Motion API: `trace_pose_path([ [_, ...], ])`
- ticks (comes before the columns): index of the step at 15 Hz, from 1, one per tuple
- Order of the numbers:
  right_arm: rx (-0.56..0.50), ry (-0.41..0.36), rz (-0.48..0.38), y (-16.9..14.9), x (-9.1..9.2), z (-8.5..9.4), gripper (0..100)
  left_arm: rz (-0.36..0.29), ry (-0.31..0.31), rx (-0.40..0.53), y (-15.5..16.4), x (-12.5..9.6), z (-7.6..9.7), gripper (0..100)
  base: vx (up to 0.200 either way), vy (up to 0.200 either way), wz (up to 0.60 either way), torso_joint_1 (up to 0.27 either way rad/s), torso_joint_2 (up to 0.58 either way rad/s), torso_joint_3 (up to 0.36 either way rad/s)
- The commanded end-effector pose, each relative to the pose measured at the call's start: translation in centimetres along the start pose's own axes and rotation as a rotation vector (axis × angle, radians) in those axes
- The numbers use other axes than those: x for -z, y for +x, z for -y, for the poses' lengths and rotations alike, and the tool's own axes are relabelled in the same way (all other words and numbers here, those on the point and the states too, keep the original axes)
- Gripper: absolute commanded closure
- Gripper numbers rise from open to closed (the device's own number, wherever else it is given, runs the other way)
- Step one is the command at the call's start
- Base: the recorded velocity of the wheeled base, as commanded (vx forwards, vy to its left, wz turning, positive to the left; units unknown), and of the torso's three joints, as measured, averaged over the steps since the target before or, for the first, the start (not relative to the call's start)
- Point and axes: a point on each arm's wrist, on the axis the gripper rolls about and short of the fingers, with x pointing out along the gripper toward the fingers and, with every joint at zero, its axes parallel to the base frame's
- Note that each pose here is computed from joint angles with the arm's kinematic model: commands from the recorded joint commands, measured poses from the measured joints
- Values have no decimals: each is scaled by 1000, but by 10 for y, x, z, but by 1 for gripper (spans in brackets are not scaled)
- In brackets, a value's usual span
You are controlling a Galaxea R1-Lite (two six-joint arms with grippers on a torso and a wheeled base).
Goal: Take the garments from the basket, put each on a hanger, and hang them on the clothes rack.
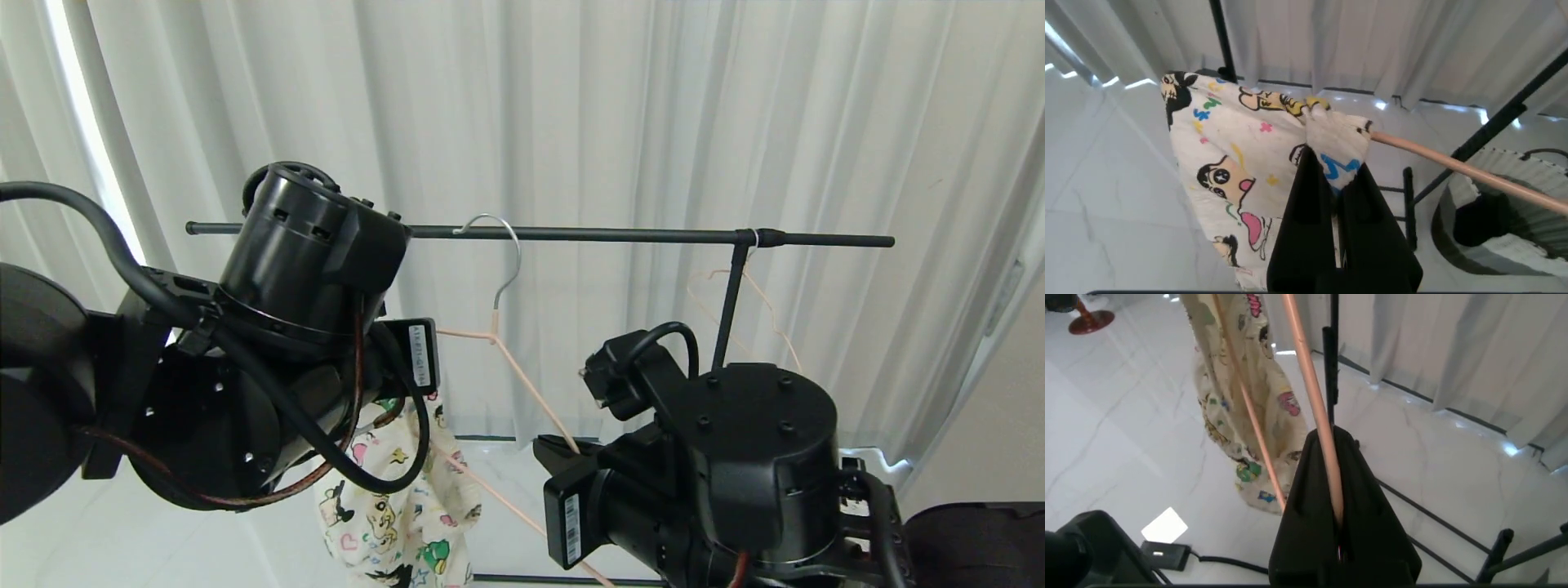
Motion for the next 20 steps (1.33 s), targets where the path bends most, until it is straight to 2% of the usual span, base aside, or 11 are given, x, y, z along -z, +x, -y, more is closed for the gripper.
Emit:
trace_pose_path([
  [1,5,-5,-15,14,5,-3,100,22,-14,24,-6,-7,4,100,0,0,0,0,0,0],
  [5,3,0,-13,32,6,-10,100,28,-4,59,-13,-8,10,100,0,0,0,0,0,0],
  [7,9,4,-24,41,10,-11,100,22,7,113,-21,-6,15,100,0,0,0,0,0,0],
  [10,18,20,-31,42,13,-9,100,-20,-3,258,-36,-6,4,100,0,0,0,0,0,0],
  [14,34,23,-29,37,11,-3,100,-35,45,232,-36,3,-20,100,0,0,0,0,0,0],
  [18,24,24,-22,35,9,-5,100,5,19,252,-35,7,-21,100,0,0,0,0,0,0],
  [20,15,28,-2,35,7,-6,100,6,26,265,-37,9,-19,100,0,0,0,0,0,0],
])
